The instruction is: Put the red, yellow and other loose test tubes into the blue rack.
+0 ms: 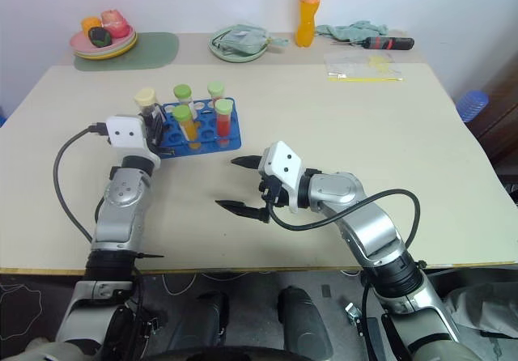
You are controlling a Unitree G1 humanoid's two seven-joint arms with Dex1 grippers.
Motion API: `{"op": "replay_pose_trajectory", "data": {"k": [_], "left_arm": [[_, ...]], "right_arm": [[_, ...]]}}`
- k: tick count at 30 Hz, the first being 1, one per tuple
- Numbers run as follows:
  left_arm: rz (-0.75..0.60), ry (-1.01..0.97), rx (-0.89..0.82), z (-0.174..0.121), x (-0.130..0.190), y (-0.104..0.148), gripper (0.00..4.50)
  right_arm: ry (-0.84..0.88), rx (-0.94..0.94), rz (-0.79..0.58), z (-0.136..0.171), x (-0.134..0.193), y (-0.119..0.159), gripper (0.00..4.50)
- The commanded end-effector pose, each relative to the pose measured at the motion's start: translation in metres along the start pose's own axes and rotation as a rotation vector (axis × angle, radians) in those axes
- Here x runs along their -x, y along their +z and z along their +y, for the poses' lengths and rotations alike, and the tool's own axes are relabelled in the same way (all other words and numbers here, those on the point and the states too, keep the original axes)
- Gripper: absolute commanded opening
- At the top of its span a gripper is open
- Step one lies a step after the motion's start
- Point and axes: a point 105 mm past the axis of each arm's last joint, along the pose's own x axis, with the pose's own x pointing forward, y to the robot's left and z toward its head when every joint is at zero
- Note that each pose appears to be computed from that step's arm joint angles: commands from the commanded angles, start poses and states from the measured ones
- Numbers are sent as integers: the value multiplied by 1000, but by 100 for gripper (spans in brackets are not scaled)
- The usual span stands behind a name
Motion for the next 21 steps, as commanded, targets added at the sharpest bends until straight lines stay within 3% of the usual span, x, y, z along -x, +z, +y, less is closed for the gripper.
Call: {"op": "replay_pose_trajectory", "data": {"k": [1, 4, 5, 10, 14, 21], "left_arm": [[-54, 9, -5, 2, 4, 12, 262], [-65, 19, 29, 7, 8, 17, 424], [-70, 17, 41, 11, 11, 20, 441], [-51, -51, 62, 42, 42, 32, 441], [66, -243, -12, 61, 84, 33, 441], [235, -386, -124, 80, 112, 20, 441]], "right_arm": [[2, 37, -37, 3, 3, 12, 450], [-1, 38, -37, 2, 5, 12, 450], [-4, 39, -37, 1, 6, 13, 450], [-55, 10, -36, -17, 28, 15, 450], [-166, -54, 15, -44, 68, 4, 450], [-390, -93, 190, -77, 139, -33, 450]]}}
